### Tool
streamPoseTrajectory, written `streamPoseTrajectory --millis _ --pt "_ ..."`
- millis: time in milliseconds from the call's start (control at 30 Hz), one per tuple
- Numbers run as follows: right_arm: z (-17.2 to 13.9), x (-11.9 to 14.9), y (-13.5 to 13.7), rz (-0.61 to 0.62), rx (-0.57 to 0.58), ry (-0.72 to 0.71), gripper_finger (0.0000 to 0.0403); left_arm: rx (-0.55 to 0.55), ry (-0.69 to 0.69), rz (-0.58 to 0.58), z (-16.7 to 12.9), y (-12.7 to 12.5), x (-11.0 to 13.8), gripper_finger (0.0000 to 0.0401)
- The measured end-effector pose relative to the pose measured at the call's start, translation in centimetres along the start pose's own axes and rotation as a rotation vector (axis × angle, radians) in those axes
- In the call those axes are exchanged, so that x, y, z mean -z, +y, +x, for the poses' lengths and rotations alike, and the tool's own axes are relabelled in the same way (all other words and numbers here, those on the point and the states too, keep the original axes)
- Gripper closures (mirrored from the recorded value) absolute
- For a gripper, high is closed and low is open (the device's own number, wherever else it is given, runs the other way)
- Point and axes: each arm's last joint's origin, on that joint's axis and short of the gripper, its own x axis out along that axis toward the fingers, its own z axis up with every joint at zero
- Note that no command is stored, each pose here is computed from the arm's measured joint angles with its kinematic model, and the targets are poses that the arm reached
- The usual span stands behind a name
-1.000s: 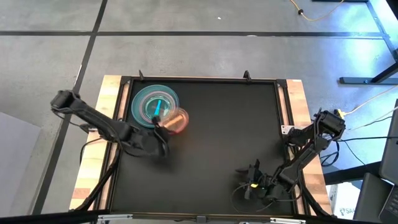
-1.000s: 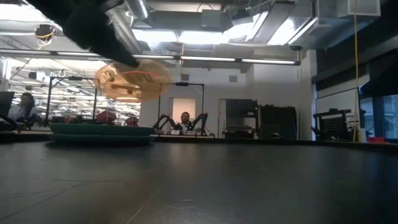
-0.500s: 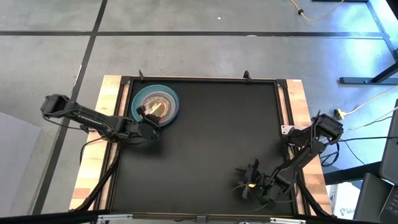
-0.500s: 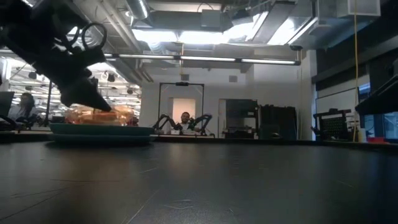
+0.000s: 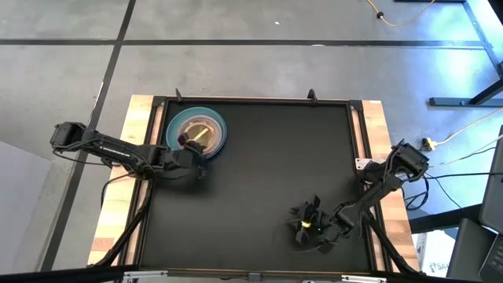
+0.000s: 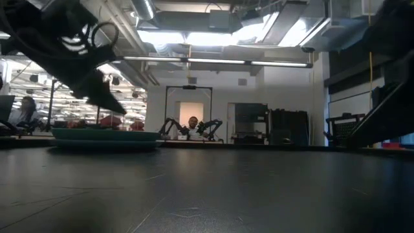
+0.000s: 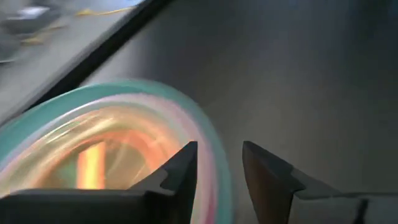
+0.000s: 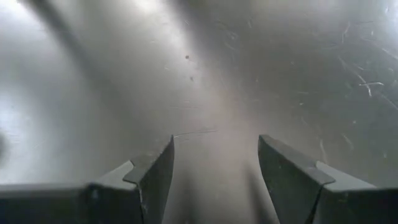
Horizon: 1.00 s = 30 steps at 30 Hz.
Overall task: Stack plastic plates
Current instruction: Stack the transparent orange plate on top of the transparent blue plate on the table, then return to Home Position
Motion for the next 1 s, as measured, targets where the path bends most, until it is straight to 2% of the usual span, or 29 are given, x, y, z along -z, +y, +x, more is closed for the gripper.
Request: streamPoseTrajectory --millis 200,367,533,600,733,900,1000 --pt "0.7 -1.2 -0.6 -0.084 0.022 0.008 0.0178 0.282 -0.086 -0.015 -0.4 -1.2 -1.3 0.0281" --pt "1.3 -4.5 -2.9 -0.260 0.118 0.008 0.0178 0.355 -0.181 0.041 -0.6 -1.5 -2.2 0.0282" --pt "2.7 -8.8 -6.8 -0.330 0.215 0.048 0.0178 0.383 -0.279 0.105 -0.8 -1.7 -3.0 0.0282" --pt "3.6 -10.3 -8.5 -0.341 0.196 0.085 0.0179 0.374 -0.294 0.127 -0.8 -1.5 -3.2 0.0283" --pt "5.5 -12.8 -11.8 -0.311 0.088 0.144 0.0201 0.330 -0.296 0.131 -0.2 -0.8 -3.1 0.0301" --pt "6.2 -14.7 -15.0 -0.283 0.000 0.161 0.0258 0.357 -0.325 0.098 0.4 0.2 -2.4 0.0352" --pt "5.6 -15.3 -16.1 -0.276 -0.031 0.175 0.0297 0.415 -0.350 0.096 0.6 0.6 -1.5 0.0383"
